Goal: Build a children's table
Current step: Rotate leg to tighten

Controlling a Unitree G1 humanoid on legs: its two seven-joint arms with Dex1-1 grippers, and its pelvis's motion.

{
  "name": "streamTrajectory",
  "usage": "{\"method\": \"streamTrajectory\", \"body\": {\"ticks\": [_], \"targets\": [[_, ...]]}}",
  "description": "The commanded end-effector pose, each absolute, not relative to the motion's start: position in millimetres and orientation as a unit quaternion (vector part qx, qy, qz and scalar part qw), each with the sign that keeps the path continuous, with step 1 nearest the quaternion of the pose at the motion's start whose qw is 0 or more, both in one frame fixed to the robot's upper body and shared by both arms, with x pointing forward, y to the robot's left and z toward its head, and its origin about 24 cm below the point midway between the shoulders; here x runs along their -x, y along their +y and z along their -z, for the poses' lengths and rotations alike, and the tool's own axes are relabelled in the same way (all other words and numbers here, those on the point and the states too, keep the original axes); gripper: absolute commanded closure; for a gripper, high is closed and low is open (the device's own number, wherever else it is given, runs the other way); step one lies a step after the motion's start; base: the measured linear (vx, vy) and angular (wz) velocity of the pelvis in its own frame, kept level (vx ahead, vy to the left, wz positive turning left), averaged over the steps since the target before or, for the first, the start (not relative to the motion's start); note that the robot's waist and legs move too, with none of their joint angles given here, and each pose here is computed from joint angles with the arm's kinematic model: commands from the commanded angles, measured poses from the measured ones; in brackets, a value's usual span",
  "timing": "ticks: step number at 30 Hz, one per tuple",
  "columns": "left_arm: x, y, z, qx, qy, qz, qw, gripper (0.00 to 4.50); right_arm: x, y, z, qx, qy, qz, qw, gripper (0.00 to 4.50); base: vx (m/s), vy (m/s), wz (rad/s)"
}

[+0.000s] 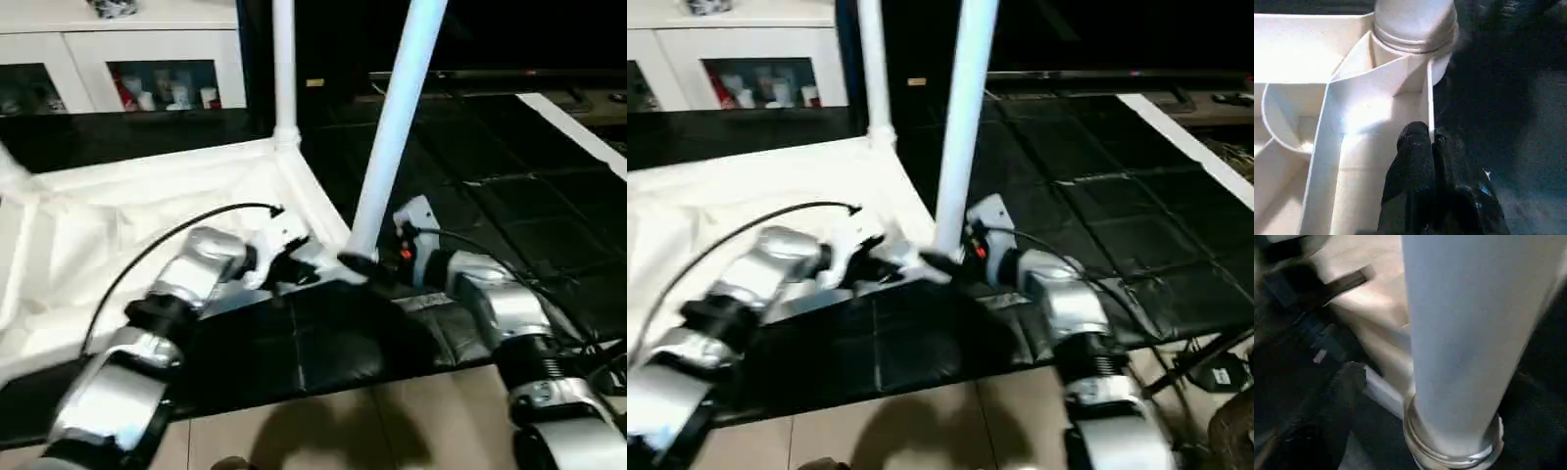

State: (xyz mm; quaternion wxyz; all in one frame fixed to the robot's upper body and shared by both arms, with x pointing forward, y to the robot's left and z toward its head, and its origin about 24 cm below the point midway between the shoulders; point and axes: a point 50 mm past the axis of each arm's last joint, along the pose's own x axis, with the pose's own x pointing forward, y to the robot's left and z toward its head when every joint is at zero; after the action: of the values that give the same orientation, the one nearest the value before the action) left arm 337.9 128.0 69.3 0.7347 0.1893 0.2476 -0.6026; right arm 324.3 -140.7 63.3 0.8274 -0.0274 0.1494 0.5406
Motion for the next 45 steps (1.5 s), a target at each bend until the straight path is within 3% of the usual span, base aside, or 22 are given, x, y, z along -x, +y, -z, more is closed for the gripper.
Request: {"method": "streamTrajectory", "body": {"ticks": [1,10,17,18,21,24,35,39,40,41,42,44,45], "targets": [[-330.9,119.4,-78.9,-0.201,0.229,0.664,0.683,4.50,-319.3,-141.3,-67.6,0.036,0.142,-0.583,0.799,0.05,0.000,0.000,0.00],[-317.5,125.8,-76.5,-0.230,0.253,0.724,0.600,4.50,-313.3,-150.0,-74.5,0.042,0.172,-0.674,0.717,0.05,0.000,0.000,0.00],[-314.7,125.4,-76.5,-0.233,0.252,0.734,0.586,4.50,-311.0,-148.3,-73.1,0.031,0.188,-0.707,0.681,0.58,0.000,0.000,0.00],[-314.7,125.4,-76.3,-0.233,0.252,0.734,0.586,4.50,-310.5,-147.9,-72.8,0.028,0.191,-0.712,0.676,0.84,0.000,0.000,0.00],[-314.8,125.9,-75.8,-0.234,0.252,0.732,0.588,4.50,-309.8,-147.8,-72.6,0.024,0.194,-0.718,0.667,0.92,0.000,0.000,0.00],[-315.4,126.5,-75.6,-0.236,0.251,0.729,0.591,4.50,-309.5,-147.5,-73.0,0.021,0.192,-0.722,0.665,1.33,0.000,0.000,0.00],[-318.2,127.6,-74.0,-0.239,0.246,0.717,0.607,4.50,-307.4,-144.4,-70.6,0.010,0.185,-0.729,0.659,2.08,0.000,0.000,0.00],[-322.6,123.8,-74.7,-0.223,0.239,0.697,0.638,4.50,-306.6,-142.7,-69.1,-0.005,0.179,-0.718,0.673,2.30,0.000,0.000,0.00],[-329.7,116.9,-76.3,-0.201,0.232,0.661,0.685,4.50,-306.6,-139.2,-65.6,-0.011,0.177,-0.689,0.702,2.30,0.000,0.000,0.00],[-330.9,115.6,-76.6,-0.197,0.230,0.655,0.692,4.50,-306.7,-138.5,-64.9,-0.012,0.176,-0.684,0.708,2.33,0.000,0.000,0.00],[-336.3,109.1,-77.8,-0.176,0.225,0.623,0.728,4.50,-309.0,-132.7,-60.9,-0.013,0.170,-0.646,0.744,2.36,0.000,0.000,0.00],[-338.6,105.9,-78.4,-0.166,0.223,0.609,0.743,4.50,-311.4,-128.8,-59.0,-0.015,0.166,-0.620,0.766,2.39,0.000,0.000,0.00],[-343.0,97.7,-80.3,-0.143,0.217,0.582,0.770,4.50,-318.5,-119.9,-56.2,-0.028,0.163,-0.567,0.807,2.41,0.000,0.000,0.00]]}}
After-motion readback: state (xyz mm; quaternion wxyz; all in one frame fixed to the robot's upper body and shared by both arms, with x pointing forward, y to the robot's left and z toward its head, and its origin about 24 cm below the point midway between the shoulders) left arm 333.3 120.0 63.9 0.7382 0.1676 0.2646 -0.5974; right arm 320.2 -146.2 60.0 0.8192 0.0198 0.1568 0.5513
